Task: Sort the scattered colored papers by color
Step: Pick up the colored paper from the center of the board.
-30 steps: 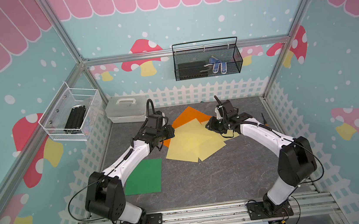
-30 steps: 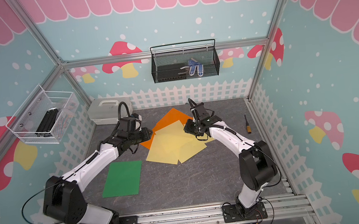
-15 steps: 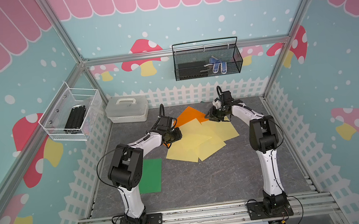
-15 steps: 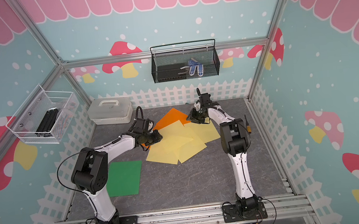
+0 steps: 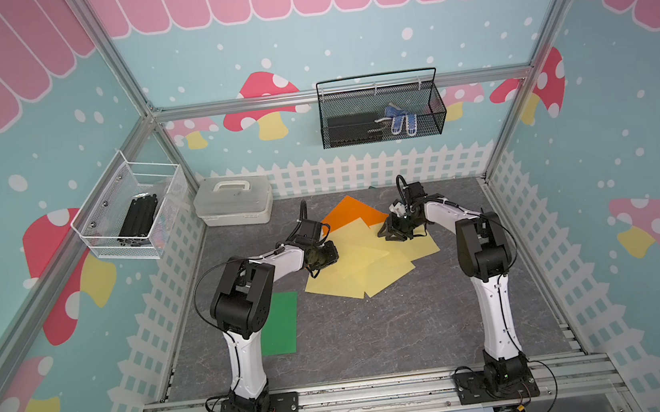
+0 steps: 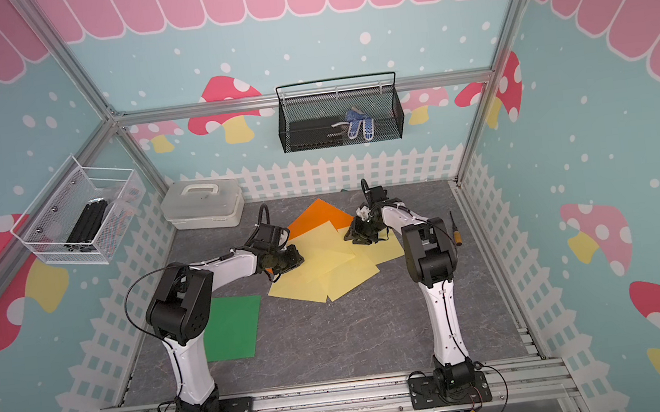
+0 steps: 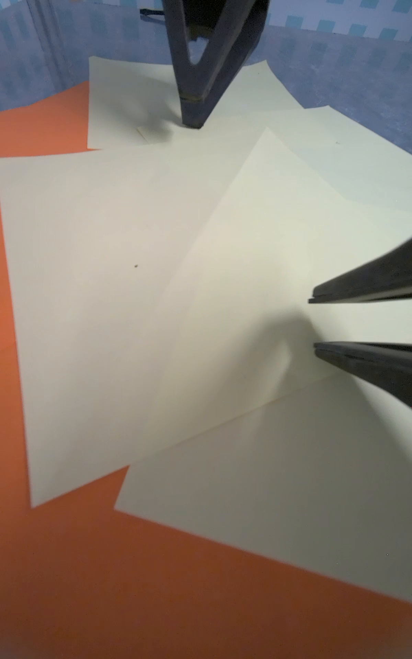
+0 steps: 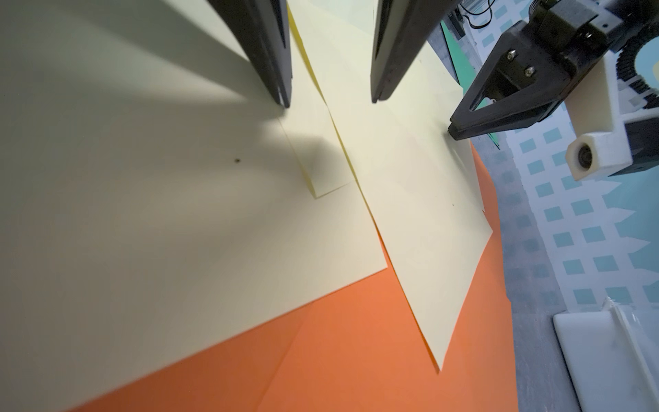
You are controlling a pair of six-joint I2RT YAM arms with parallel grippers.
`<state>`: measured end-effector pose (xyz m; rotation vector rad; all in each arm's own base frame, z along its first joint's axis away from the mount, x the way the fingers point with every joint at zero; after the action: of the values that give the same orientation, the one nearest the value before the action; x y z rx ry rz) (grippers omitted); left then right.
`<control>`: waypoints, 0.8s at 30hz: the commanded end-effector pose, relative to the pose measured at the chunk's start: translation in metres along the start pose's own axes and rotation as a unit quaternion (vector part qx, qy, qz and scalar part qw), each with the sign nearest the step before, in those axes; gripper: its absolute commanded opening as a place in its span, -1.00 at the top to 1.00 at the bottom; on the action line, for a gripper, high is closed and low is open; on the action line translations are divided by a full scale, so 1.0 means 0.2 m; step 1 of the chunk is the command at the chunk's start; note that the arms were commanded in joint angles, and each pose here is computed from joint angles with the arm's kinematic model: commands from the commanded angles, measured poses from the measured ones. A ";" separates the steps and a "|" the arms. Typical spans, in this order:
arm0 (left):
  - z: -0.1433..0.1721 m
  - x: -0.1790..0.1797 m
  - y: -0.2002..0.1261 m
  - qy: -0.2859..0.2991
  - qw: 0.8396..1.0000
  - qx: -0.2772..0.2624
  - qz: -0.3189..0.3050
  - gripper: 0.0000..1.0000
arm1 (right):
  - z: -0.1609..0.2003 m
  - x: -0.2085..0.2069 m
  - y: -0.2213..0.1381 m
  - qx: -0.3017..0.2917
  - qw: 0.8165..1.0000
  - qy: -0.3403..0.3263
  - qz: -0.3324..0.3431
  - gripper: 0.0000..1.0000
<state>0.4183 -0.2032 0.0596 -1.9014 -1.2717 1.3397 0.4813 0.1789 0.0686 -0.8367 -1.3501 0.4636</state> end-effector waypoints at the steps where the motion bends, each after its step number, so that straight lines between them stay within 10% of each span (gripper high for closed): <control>1: 0.02 -0.01 0.05 -0.003 1.000 0.007 0.008 0.54 | 0.05 0.03 -0.06 -0.002 1.000 -0.020 0.004 0.20; 24: 0.08 0.02 0.16 -0.008 0.999 0.034 0.006 0.56 | 0.12 -0.04 -0.10 0.001 0.998 -0.022 0.062 0.23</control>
<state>0.4289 -0.2192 0.0563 -1.9768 -1.2281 1.3452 0.4622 0.1691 0.0673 -0.9013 -1.3407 0.5565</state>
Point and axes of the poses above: each gripper's point midway between its finger pads, its own y axis out along the fingers, its own x axis along the line the jaws close on, z = x × y, the point moved 4 cm from there along -y, back along the fingers, and after that the axes turned 8 degrees about y, right-handed, at the moved point
